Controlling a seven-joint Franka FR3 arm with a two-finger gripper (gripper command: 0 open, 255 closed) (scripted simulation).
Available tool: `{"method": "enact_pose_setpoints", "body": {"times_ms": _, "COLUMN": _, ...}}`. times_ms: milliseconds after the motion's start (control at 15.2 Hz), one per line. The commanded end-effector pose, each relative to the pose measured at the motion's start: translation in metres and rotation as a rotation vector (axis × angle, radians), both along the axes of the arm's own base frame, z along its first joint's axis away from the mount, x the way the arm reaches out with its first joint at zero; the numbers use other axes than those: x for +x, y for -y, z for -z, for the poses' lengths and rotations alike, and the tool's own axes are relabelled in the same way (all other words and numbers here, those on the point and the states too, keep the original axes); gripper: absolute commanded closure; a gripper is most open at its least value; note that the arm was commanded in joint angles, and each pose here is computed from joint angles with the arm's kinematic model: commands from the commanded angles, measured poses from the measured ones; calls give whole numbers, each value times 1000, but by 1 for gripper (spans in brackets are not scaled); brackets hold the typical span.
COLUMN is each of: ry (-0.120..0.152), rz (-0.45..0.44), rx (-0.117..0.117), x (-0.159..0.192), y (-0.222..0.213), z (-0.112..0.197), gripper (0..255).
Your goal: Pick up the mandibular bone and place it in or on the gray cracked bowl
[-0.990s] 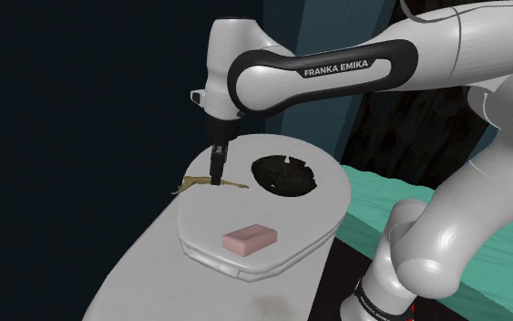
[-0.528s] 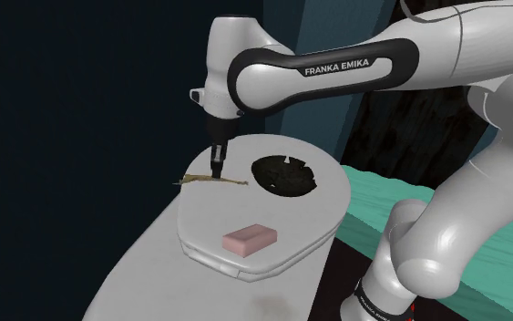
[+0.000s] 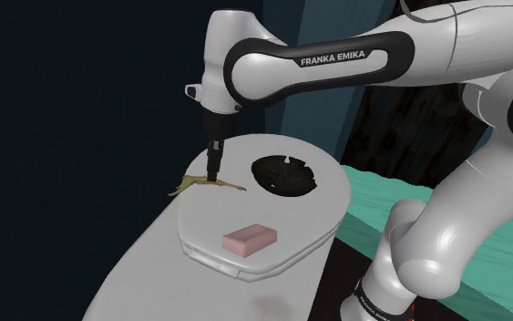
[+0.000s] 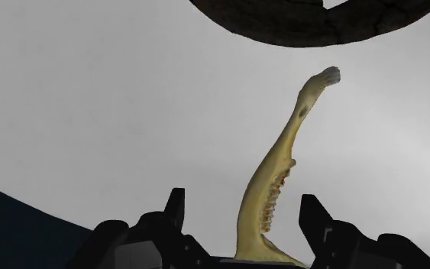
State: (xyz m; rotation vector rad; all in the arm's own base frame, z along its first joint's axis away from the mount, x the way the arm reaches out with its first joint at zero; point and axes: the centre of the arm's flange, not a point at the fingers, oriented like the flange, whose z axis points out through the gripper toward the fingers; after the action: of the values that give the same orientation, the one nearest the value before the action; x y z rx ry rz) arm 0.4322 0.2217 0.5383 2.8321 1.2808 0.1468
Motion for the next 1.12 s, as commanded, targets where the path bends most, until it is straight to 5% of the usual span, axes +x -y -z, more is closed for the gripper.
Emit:
{"method": "enact_pose_setpoints", "body": {"times_ms": 0, "ry": -13, "rz": -107, "rx": 38, "x": 11, "y": -4, "z": -16, "gripper": 0}}
{"method": "enact_pose_setpoints", "body": {"times_ms": 528, "ry": -13, "rz": -107, "rx": 38, "x": 14, "y": -6, "z": 24, "gripper": 0}}
{"method": "enact_pose_setpoints", "body": {"times_ms": 990, "ry": -13, "rz": -107, "rx": 38, "x": 14, "y": -6, "z": 24, "gripper": 0}}
{"method": "enact_pose_setpoints", "body": {"times_ms": 1056, "ry": -13, "rz": -107, "rx": 38, "x": 14, "y": -6, "z": 24, "gripper": 255}}
